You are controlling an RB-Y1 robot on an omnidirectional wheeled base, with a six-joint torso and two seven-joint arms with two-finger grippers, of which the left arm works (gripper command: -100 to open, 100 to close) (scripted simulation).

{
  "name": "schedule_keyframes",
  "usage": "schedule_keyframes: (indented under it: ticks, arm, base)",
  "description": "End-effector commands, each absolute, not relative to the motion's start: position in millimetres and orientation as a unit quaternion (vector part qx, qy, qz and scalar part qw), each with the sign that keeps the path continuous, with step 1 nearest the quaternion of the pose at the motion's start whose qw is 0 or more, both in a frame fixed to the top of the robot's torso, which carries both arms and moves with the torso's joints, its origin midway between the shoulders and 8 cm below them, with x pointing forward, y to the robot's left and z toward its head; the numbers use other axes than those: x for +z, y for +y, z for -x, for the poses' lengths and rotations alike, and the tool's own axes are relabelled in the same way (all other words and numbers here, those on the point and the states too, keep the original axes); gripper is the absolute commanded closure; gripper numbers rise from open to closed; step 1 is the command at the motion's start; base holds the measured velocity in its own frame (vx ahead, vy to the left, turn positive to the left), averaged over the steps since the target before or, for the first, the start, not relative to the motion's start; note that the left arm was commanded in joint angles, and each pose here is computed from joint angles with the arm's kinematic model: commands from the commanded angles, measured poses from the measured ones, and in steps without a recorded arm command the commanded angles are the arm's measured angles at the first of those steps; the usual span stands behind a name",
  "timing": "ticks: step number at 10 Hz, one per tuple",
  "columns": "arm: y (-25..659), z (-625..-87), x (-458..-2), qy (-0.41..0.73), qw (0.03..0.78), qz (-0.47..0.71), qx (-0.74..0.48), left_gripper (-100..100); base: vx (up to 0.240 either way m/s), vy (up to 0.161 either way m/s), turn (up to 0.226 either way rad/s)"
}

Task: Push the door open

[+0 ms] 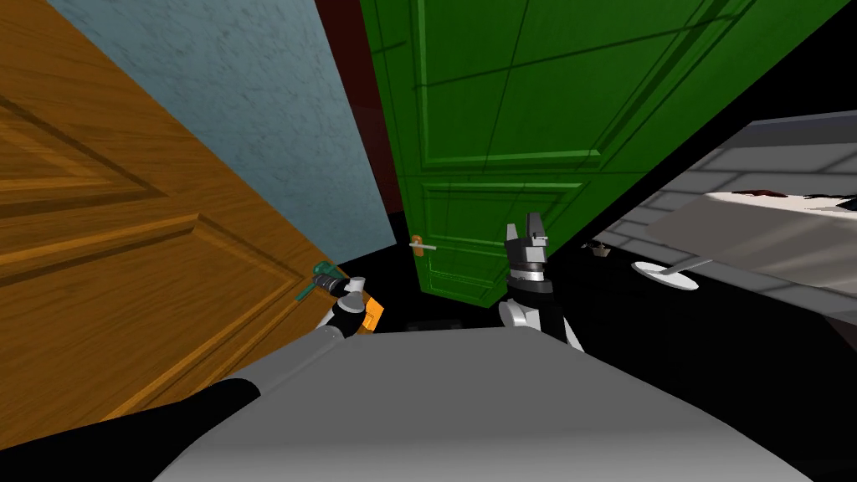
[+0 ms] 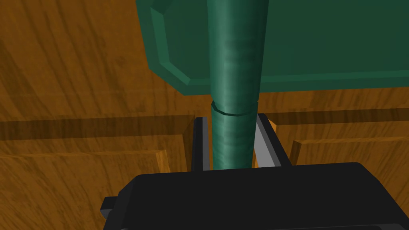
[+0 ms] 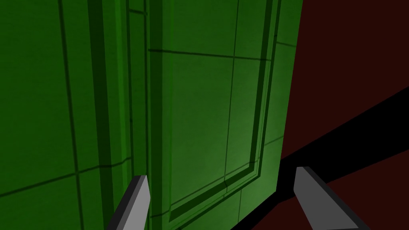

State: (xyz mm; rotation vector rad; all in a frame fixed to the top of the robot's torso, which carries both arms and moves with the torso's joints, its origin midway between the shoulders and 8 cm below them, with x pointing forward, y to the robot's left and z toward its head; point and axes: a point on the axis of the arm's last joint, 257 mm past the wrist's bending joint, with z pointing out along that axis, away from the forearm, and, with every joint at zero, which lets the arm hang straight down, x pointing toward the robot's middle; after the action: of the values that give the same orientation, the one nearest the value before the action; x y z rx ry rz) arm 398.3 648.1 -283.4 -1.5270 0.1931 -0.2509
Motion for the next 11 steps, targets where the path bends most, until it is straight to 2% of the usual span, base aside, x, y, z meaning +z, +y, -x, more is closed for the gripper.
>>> schedule_keyframes:
  ticks: [1,11]
  arm:
    - [657.9,-384.8,-274.3,0.067,0.72,0.684,-0.096,100]
    - [668.7,-325.7,-285.6,0.001,0.715,0.7,-0.013,100]
  base:
    - [0.035,0.133,-0.083]
    - [0.041,0.096,-0.066]
